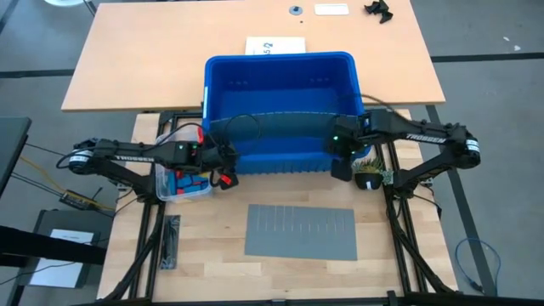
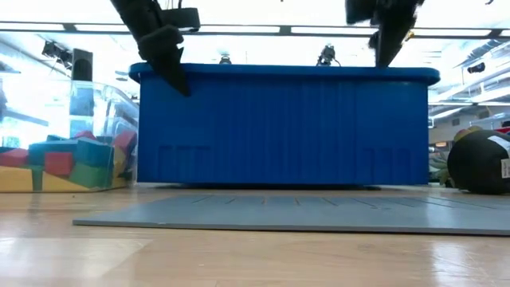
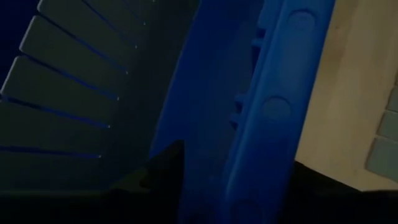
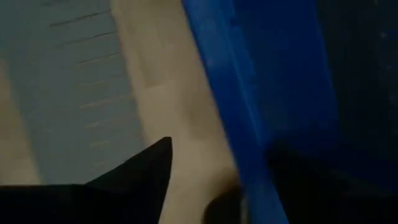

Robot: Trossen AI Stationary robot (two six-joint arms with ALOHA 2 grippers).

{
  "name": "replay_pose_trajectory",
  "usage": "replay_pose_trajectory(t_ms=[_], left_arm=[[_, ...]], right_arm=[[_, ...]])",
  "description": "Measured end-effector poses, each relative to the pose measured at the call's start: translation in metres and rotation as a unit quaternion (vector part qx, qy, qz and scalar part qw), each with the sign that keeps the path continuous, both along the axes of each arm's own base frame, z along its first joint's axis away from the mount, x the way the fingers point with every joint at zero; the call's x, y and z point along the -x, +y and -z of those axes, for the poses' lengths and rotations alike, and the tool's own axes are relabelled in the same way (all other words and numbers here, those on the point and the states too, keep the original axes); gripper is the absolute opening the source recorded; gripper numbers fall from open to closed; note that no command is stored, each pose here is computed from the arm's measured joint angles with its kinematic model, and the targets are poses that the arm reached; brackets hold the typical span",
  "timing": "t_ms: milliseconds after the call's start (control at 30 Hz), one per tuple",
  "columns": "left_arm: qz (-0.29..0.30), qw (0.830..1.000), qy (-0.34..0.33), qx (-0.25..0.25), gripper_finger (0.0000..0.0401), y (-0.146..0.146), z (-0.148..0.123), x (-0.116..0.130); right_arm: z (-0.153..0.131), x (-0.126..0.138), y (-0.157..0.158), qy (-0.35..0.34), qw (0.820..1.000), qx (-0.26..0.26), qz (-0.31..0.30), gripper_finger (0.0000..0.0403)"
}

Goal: Sort Items/Unsort Items

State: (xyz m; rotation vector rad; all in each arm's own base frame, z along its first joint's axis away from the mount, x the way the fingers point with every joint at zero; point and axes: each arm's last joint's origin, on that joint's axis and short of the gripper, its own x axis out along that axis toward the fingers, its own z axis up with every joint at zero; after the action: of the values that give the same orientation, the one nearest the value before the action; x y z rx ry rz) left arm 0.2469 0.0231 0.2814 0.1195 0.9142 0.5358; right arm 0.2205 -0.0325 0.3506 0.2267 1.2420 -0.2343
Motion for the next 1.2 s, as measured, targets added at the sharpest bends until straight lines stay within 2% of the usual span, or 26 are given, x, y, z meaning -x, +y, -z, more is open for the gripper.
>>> replay_pose_trajectory(t_ms=[67, 167, 300, 433, 567, 667, 800, 1033, 1200], left_arm=[[0.001, 1.0, 0.001, 0.001, 0.0186, 0.0, 0.0, 0.0], [-0.004, 1.0, 0.001, -0.003, 0.0186, 0.0, 0.001, 0.001], [-0.011, 1.0, 0.005, 0.004, 0.0186, 0.0, 0.005, 0.0], [-0.011, 1.0, 0.003, 0.005, 0.0186, 0.0, 0.005, 0.0], [-0.011, 1.0, 0.001, 0.005, 0.0186, 0.0, 0.005, -0.001], [-0.01, 1.0, 0.001, 0.006, 0.0186, 0.0, 0.005, -0.001], [-0.01, 1.0, -0.001, 0.005, 0.0186, 0.0, 0.005, -0.001], [0.0, 1.0, -0.01, 0.016, 0.0186, -0.001, 0.004, -0.003], [0.008, 1.0, -0.006, 0.011, 0.0186, -0.001, 0.004, -0.003]], right_arm=[[-0.018, 0.011, 0.008, 0.007, 0.999, -0.039, 0.008, 0.0273], [-0.039, 0.025, 0.022, -0.022, 0.998, -0.052, 0.025, 0.0279], [-0.039, 0.041, 0.043, -0.034, 0.996, -0.059, 0.055, 0.0274], [-0.016, 0.055, 0.059, -0.01, 0.994, -0.032, 0.104, 0.0264], [0.023, 0.065, 0.067, 0.04, 0.986, -0.006, 0.161, 0.0253], [0.049, 0.071, 0.068, 0.058, 0.968, 0.02, 0.245, 0.0245], [0.076, 0.073, 0.068, 0.046, 0.931, 0.037, 0.361, 0.0232], [0.106, 0.079, 0.066, 0.047, 0.904, 0.072, 0.418, 0.0226], [0.12, 0.079, 0.065, 0.028, 0.902, 0.089, 0.422, 0.0226]])
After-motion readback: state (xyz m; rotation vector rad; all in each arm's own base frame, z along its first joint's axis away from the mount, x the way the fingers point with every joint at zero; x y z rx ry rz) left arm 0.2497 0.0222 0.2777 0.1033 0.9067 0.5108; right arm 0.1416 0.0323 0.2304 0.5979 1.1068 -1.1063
